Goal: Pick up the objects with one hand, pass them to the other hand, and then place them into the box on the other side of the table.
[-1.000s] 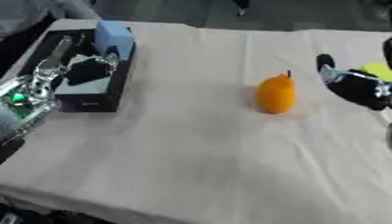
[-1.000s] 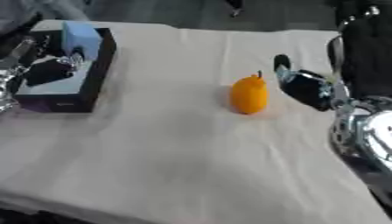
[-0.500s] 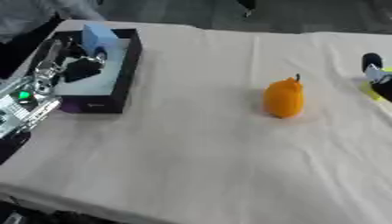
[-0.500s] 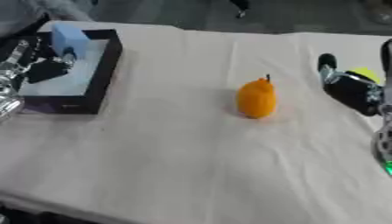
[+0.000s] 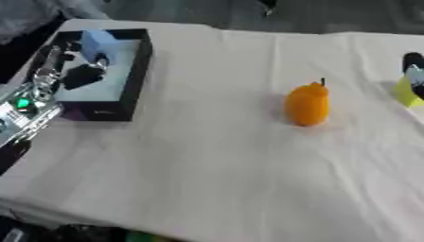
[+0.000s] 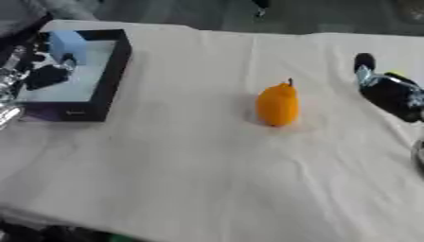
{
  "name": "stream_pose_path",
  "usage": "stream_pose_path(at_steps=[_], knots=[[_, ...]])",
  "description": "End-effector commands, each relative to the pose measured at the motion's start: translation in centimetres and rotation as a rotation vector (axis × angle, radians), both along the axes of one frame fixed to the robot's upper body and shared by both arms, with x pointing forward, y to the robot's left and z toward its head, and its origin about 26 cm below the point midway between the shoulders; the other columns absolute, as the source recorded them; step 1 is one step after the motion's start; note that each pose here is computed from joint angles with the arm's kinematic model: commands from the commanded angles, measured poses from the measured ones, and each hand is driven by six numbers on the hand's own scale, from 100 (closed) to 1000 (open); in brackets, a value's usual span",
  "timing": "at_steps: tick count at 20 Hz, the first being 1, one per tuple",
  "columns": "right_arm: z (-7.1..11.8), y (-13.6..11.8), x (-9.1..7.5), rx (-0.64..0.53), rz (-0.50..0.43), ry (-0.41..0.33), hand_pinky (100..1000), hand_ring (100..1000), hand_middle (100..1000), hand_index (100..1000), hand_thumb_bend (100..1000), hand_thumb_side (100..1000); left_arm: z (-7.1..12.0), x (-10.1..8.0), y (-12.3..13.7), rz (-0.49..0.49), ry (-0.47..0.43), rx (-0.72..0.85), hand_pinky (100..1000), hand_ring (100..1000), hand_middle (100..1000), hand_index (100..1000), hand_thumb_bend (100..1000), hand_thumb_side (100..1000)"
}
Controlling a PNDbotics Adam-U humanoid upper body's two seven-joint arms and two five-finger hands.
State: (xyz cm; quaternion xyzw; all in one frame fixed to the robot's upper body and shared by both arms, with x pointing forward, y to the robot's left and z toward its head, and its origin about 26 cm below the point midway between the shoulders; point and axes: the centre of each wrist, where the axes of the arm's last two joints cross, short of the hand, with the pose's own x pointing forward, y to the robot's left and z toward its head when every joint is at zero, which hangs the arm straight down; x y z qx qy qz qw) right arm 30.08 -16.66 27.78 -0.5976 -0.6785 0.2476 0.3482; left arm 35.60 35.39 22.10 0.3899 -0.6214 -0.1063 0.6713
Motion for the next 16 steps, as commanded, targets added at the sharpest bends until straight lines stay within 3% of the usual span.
stream_pose_path(at_steps=[1, 4, 7, 12, 16], knots=[[0.86, -0.60, -0.14, -0.007, -0.014, -0.035, 877, 907, 873, 868, 447, 330, 1.36, -0.28, 0.53, 0.316, 0.035, 0.166, 1000, 1000, 916, 985, 100, 492], [0.81, -0.59, -0.14, -0.007, -0.014, -0.037, 877, 906, 872, 868, 446, 329, 1.48, -0.40, 0.30, 0.312, 0.063, 0.204, 1000, 1000, 940, 1000, 309, 725], [0.75, -0.64, -0.13, -0.006, -0.016, -0.041, 878, 906, 871, 868, 448, 325, 1.55, -0.36, 0.51, 0.318, 0.071, 0.230, 1000, 1000, 950, 1000, 302, 778], [0.68, -0.68, -0.12, -0.004, -0.017, -0.044, 879, 905, 869, 867, 450, 325, 1.64, -0.20, 0.78, 0.311, 0.080, 0.256, 1000, 1000, 947, 1000, 217, 709], [0.65, -0.75, -0.11, -0.003, -0.020, -0.046, 878, 904, 868, 866, 450, 324, 1.76, -0.09, 1.05, 0.305, 0.085, 0.272, 1000, 1000, 945, 1000, 170, 582]])
